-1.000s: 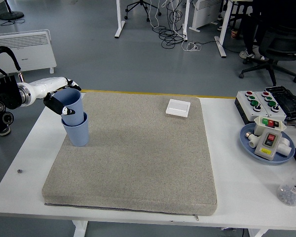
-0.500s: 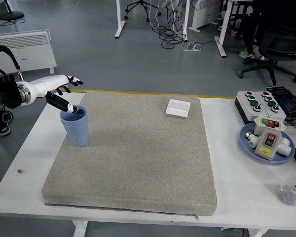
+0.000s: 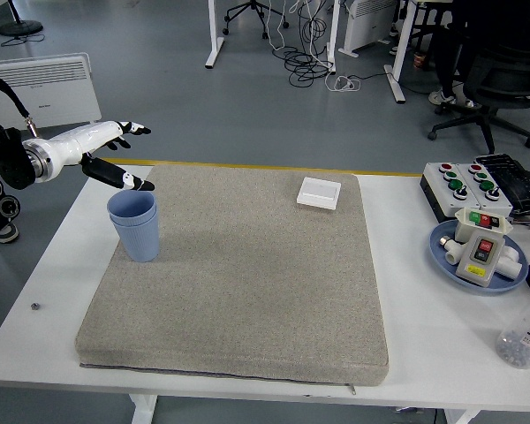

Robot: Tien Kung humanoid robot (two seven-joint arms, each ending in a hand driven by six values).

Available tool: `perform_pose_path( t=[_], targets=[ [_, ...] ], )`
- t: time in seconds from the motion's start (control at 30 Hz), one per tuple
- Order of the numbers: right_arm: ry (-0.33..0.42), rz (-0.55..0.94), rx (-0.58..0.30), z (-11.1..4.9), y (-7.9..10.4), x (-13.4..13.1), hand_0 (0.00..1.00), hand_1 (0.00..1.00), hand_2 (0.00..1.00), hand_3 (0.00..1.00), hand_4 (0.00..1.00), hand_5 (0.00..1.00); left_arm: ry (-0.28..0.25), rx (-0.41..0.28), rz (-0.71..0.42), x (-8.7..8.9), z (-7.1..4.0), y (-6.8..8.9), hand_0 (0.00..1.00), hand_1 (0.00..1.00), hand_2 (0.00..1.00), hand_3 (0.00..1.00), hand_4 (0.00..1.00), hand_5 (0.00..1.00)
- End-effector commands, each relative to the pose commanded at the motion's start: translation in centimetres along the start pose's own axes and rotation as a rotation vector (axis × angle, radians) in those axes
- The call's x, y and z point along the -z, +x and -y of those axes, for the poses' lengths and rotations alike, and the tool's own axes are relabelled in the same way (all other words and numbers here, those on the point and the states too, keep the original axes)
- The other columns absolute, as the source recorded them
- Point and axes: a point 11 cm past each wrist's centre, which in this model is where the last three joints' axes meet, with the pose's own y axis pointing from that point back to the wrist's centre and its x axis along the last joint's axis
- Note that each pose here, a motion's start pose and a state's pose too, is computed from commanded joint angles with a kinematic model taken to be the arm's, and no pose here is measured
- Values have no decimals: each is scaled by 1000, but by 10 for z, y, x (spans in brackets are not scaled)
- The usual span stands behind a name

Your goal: Push cup pick cup insert cup

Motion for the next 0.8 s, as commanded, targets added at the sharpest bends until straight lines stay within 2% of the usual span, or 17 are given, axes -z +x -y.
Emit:
perform_pose_path(
  t=[0.07,0.17,0.2,0.27,0.33,0.37,0.4,0.57,0.6,0.77,0.8],
  targets=[
    [-1,1,0,0,0,0,675,585,583,580,112,543,-38,-38,-41,-4,-2,5,737,798,949,915,895,547],
    [-1,-2,-2,0,1,-1,675,585,583,580,112,543,-135,-150,-169,-8,-10,17,737,798,949,915,895,547],
    [-1,-2,-2,0,1,-1,675,585,582,580,112,544,-149,-174,-193,-8,-12,21,670,737,813,754,742,645],
    [-1,-2,-4,1,2,-1,675,585,582,580,112,544,-227,-263,-314,-9,-20,21,670,737,813,754,742,645],
    [-3,1,-3,1,2,-2,675,585,582,580,112,544,-262,-354,-441,0,-30,26,670,737,813,754,742,645],
    [-3,1,-3,1,2,-2,675,585,582,580,112,544,-267,-387,-501,5,-34,28,670,737,813,754,742,645],
    [-3,0,-3,1,2,-2,675,584,581,580,112,543,-269,-417,-573,13,-39,29,639,681,700,614,659,808],
    [-1,0,-2,1,1,-1,675,584,581,580,112,543,-235,-493,-903,55,-64,17,639,681,700,614,659,808],
    [-1,0,-2,1,1,-1,676,584,582,579,112,543,-240,-525,-965,63,-71,21,638,669,684,599,635,952],
    [2,2,1,0,1,0,676,584,582,579,112,543,-212,-579,-1273,108,-103,4,638,669,684,599,635,952],
    [3,2,1,0,1,0,676,583,581,579,112,544,-205,-593,-1338,118,-110,0,659,671,687,630,632,998]
  ],
)
